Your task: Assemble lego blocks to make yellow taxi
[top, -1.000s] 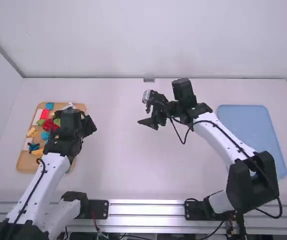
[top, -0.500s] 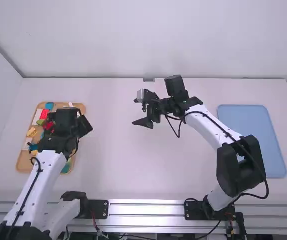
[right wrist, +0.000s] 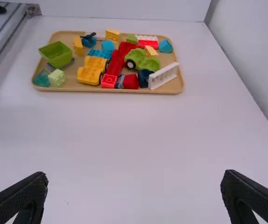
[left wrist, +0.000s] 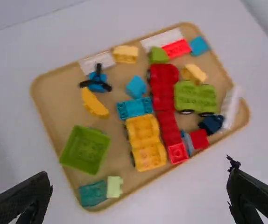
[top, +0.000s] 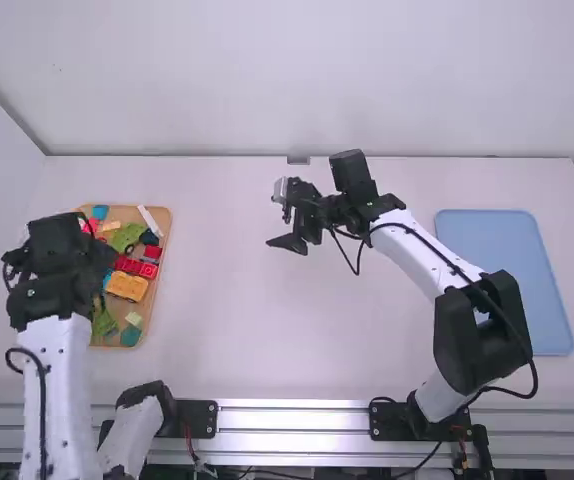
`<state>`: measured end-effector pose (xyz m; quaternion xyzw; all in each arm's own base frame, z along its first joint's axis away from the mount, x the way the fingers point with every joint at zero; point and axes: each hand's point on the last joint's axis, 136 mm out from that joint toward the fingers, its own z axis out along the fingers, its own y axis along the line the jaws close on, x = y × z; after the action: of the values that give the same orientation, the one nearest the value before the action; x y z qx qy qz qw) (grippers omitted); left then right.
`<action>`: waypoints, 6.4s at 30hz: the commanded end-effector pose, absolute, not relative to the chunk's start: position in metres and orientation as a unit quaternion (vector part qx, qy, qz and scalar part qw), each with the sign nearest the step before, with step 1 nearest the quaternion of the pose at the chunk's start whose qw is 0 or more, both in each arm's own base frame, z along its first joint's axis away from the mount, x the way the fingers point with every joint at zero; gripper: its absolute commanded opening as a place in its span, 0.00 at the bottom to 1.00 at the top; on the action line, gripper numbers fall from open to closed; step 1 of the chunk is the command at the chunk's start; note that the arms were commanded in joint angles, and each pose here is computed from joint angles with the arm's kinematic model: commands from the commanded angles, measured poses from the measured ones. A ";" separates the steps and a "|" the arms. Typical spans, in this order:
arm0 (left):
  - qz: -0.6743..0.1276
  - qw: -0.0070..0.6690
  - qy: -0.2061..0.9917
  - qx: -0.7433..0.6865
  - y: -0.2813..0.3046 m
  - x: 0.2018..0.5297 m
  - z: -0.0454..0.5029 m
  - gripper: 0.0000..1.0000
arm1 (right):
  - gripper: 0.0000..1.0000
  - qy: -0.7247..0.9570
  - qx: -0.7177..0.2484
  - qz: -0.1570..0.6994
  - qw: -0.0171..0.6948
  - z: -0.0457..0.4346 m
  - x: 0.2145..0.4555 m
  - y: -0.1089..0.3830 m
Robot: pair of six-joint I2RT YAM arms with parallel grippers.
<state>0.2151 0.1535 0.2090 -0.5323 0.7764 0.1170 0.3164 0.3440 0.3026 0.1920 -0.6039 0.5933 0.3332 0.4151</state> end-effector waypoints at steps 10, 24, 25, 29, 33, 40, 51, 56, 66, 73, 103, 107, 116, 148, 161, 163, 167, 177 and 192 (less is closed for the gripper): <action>0.026 0.135 0.821 -0.555 0.148 0.282 0.120 0.99 | 0.99 0.587 -0.606 0.323 0.429 0.202 0.353 0.306; 0.074 0.028 0.760 -0.645 0.152 0.271 0.051 0.99 | 0.99 0.581 -0.607 0.320 0.439 0.206 0.355 0.308; 0.074 0.030 0.770 -0.633 0.153 0.271 0.048 1.00 | 0.99 0.580 -0.607 0.320 0.440 0.207 0.356 0.308; 0.076 0.038 0.801 -0.592 0.155 0.273 0.038 0.98 | 0.99 0.577 -0.607 0.318 0.445 0.208 0.357 0.308; 0.053 0.040 0.805 -0.590 0.148 0.276 0.030 0.91 | 0.99 0.574 -0.608 0.316 0.448 0.210 0.358 0.309; 0.056 0.035 0.804 -0.591 0.145 0.268 0.016 0.87 | 0.99 0.573 -0.608 0.316 0.449 0.210 0.358 0.309; 0.057 0.028 0.813 -0.578 0.142 0.261 0.008 0.77 | 0.98 0.575 -0.608 0.317 0.447 0.209 0.358 0.309; 0.057 0.034 0.852 -0.520 0.144 0.264 0.006 0.78 | 0.99 0.576 -0.607 0.317 0.446 0.209 0.358 0.309; 0.044 0.040 0.869 -0.491 0.137 0.260 -0.012 0.76 | 0.99 0.576 -0.608 0.317 0.446 0.209 0.357 0.309; 0.060 0.063 0.856 -0.510 0.145 0.260 -0.019 0.68 | 0.99 0.575 -0.608 0.317 0.446 0.209 0.358 0.309; -0.036 0.203 0.968 -0.142 0.034 0.331 0.090 0.37 | 0.98 0.549 -0.592 0.377 0.454 0.231 0.352 0.286; -0.106 0.224 0.964 0.097 -0.061 0.328 0.088 0.48 | 0.99 0.546 -0.577 0.403 0.454 0.237 0.353 0.269; -0.126 0.170 0.892 0.399 -0.159 0.298 0.051 0.31 | 0.99 0.588 -0.533 0.411 0.448 0.238 0.364 0.227; -0.028 0.115 0.688 0.716 -0.199 0.297 -0.009 0.55 | 0.99 0.633 -0.500 0.398 0.437 0.231 0.369 0.190; -0.025 0.125 0.706 0.697 -0.198 0.302 -0.008 0.99 | 0.99 0.630 -0.518 0.390 0.427 0.226 0.364 0.206; -0.016 0.139 0.731 0.668 -0.198 0.310 0.000 0.99 | 0.99 0.624 -0.522 0.390 0.431 0.228 0.364 0.209; -0.018 0.167 0.754 0.635 -0.193 0.320 0.028 0.99 | 0.99 0.619 -0.524 0.388 0.438 0.231 0.366 0.209; -0.017 0.241 0.843 0.481 -0.135 0.340 0.102 0.99 | 0.99 0.586 -0.539 0.424 0.431 0.238 0.348 0.228; -0.170 0.309 0.935 -0.029 0.004 0.365 0.155 0.99 | 0.99 0.637 -0.557 0.328 0.420 0.221 0.349 0.311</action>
<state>0.3643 -0.0023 0.1406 0.0493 0.9431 -0.1313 0.3015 0.3400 0.3086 0.2029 -0.5649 0.6276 0.3571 0.3994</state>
